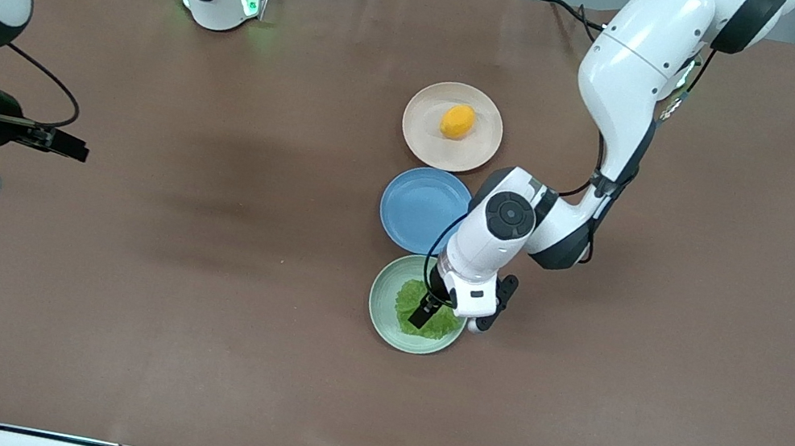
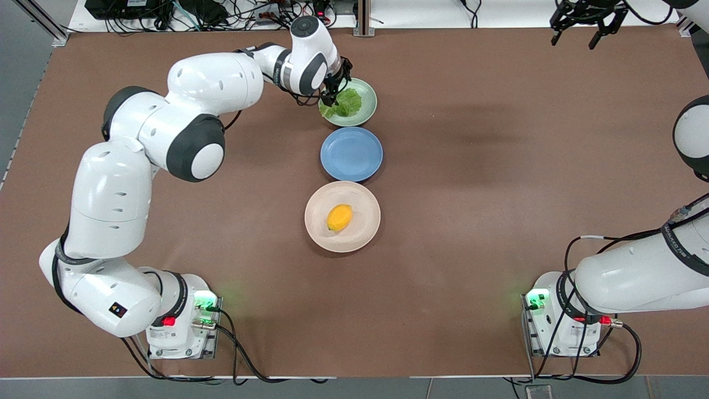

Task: Pick lemon and lettuce from plates
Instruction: 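Grasp the lettuce with the left gripper while the right gripper reaches the lemon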

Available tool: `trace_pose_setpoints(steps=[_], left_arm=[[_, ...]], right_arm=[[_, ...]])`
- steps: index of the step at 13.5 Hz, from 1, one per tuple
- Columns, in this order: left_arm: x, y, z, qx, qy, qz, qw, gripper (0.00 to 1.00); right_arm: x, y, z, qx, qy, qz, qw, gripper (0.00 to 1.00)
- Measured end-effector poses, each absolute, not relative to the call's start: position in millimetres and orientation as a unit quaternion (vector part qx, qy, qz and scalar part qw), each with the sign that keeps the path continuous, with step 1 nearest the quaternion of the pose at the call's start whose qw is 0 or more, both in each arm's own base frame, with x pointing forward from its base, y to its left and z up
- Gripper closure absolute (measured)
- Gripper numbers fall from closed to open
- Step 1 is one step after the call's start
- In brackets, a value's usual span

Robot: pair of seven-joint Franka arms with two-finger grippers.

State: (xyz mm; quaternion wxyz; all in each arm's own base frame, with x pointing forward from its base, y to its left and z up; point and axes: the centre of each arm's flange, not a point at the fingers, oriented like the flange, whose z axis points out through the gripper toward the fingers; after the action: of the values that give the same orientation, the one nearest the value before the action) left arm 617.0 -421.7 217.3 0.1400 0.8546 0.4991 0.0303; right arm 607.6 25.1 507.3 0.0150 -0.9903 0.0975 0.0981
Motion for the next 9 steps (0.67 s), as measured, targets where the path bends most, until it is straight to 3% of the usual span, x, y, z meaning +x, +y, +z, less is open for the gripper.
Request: trace_pose_setpoints(steps=[4, 9], left_arm=[[611.3, -425.6, 200.9, 0.858, 0.496, 0.025, 0.131, 0.0], [606.2, -427.0, 181.9, 0.86, 0.495, 0.02, 0.119, 0.0]], right_arm=[[593.4, 142.1, 497.4, -0.984, 0.157, 0.086, 0.002, 0.0], [530.2, 278.5, 472.4, -0.972, 0.221, 0.078, 0.001, 0.0]])
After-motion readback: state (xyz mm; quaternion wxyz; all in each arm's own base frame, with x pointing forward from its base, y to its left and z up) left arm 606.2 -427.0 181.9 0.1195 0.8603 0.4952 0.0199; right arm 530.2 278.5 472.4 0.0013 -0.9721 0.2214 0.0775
